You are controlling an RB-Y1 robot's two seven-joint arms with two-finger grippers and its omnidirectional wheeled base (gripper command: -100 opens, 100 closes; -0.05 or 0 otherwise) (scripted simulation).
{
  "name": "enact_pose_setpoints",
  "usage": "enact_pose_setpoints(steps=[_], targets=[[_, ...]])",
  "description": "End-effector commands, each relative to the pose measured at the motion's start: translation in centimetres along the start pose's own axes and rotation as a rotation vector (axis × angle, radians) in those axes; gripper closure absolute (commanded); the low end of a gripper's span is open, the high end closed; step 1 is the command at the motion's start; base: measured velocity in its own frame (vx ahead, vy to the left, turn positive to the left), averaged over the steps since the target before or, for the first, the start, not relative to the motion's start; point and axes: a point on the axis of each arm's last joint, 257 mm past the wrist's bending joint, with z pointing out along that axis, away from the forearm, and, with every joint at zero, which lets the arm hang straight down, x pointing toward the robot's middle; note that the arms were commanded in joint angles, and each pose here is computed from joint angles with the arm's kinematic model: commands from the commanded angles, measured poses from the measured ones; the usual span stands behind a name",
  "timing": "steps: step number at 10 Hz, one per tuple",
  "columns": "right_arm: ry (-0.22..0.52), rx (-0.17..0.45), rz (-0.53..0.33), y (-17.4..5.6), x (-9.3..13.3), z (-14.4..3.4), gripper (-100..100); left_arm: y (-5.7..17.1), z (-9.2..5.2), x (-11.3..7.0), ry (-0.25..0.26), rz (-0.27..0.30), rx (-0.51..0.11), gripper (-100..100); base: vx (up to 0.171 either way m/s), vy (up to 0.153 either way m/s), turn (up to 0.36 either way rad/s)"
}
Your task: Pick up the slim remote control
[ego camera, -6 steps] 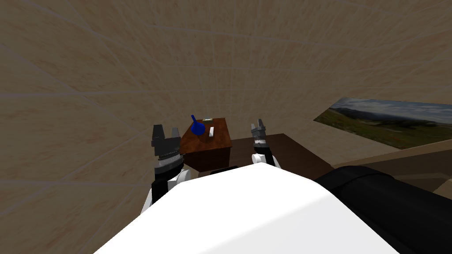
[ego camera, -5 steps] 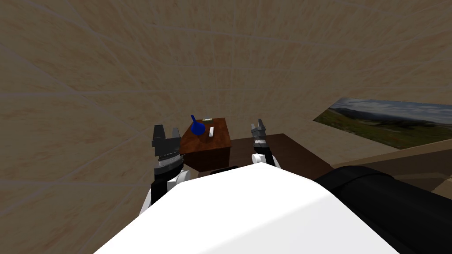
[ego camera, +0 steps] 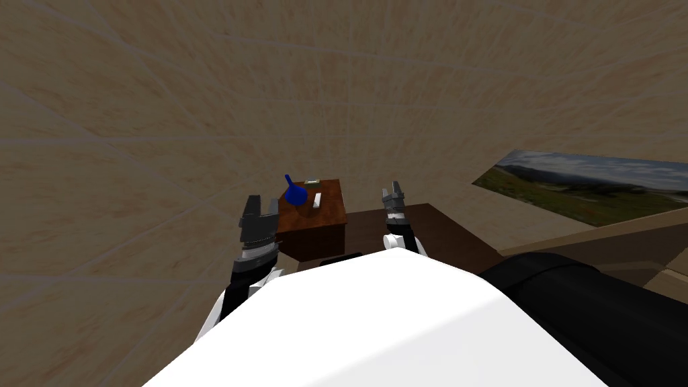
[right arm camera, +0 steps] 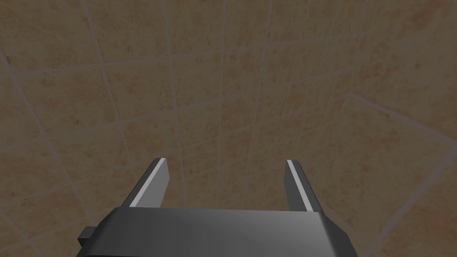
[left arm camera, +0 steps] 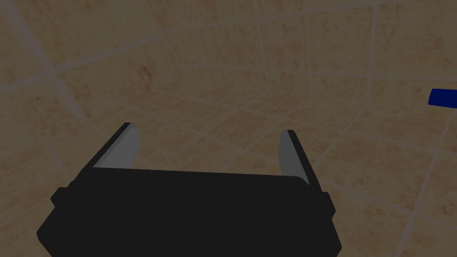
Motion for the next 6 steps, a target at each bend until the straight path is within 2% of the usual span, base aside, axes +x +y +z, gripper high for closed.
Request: enact_pose_setpoints(steps=[1, 2, 3, 4, 5, 6], targets=[[0.000, 0.000, 0.000, 0.0, 0.0, 0.0, 0, 0.4, -0.9, 0.7, 0.049, 0.002, -0.022, -100, -0.022, -0.088, -0.013], [0.000, 0.000, 0.000, 0.0, 0.0, 0.0, 0, 0.9, -1.7, 1.1, 0.077, 0.001, -0.048, -100, -0.022, -0.131, -0.014], [0.000, 0.000, 0.000, 0.0, 0.0, 0.0, 0, 0.9, -1.8, 1.4, 0.096, 0.004, -0.048, -100, -0.024, -0.101, 0.008], [0.000, 0.000, 0.000, 0.0, 0.0, 0.0, 0, 1.5, -2.8, 1.8, 0.129, 0.004, -0.080, -100, -0.033, -0.105, -0.010], [0.000, 0.000, 0.000, 0.0, 0.0, 0.0, 0, 1.5, -2.9, 2.0, 0.142, 0.007, -0.079, -100, -0.010, -0.085, 0.001], [0.000, 0.000, 0.000, 0.0, 0.0, 0.0, 0, 2.3, -4.1, 2.4, 0.179, 0.008, -0.117, -100, -0.015, -0.109, -0.012]])
